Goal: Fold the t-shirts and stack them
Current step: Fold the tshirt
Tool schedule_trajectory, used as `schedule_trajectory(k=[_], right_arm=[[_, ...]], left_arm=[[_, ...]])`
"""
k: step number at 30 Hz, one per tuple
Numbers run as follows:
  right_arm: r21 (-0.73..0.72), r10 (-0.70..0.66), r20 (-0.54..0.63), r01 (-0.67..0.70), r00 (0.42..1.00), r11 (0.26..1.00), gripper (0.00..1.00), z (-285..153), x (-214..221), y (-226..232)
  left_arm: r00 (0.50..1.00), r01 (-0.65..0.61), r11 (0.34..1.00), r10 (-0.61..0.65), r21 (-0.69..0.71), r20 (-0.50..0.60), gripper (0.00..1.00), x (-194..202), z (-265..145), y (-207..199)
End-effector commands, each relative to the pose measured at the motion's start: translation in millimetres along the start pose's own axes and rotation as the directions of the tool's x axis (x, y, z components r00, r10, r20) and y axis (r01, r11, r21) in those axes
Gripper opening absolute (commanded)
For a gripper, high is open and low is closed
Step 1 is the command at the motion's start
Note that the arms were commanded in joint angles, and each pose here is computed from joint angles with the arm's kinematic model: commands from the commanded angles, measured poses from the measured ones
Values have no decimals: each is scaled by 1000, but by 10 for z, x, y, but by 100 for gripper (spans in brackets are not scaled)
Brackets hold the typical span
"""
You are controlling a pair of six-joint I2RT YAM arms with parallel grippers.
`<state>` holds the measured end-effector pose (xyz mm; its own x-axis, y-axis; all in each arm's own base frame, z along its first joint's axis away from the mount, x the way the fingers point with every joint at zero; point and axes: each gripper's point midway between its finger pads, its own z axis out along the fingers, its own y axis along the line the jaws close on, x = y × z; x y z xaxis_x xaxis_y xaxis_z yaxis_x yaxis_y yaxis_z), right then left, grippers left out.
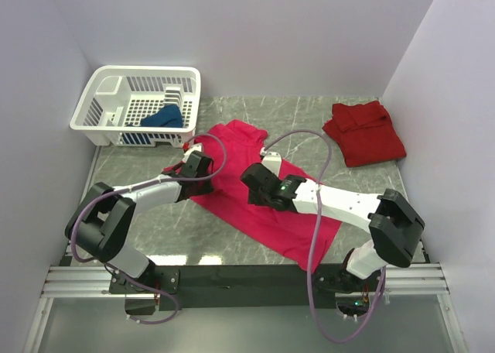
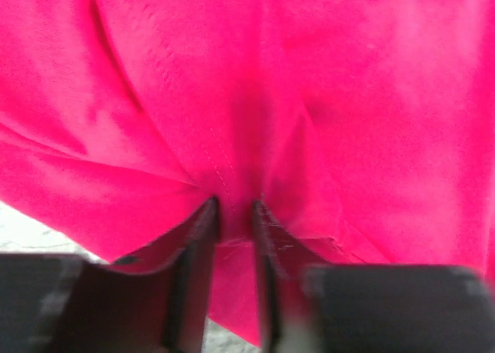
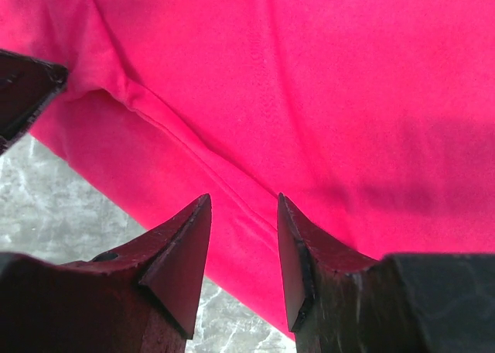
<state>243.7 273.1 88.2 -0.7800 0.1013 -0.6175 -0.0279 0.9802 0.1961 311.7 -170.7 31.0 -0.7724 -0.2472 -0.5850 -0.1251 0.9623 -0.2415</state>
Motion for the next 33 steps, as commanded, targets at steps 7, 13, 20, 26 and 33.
schedule_trajectory(k=[7,13,20,26,33], right_arm=[[-11,14,72,-13,997,1000,47,-159,-174,-40],[1,19,70,-19,997,1000,47,-162,-137,-116],[20,34,74,-35,997,999,47,-196,-93,-224],[40,51,87,-55,995,998,47,-252,-76,-356],[34,27,99,-30,995,999,47,-252,-122,-326]], left_arm=[[999,-1,996,-2,86,36,4,-194,-36,-409],[997,-35,996,29,86,71,2,-440,7,-634],[995,-90,987,83,132,59,19,-547,135,-985],[992,-119,969,107,216,68,52,-557,158,-1350],[984,-140,973,116,184,131,73,-791,32,-1409]])
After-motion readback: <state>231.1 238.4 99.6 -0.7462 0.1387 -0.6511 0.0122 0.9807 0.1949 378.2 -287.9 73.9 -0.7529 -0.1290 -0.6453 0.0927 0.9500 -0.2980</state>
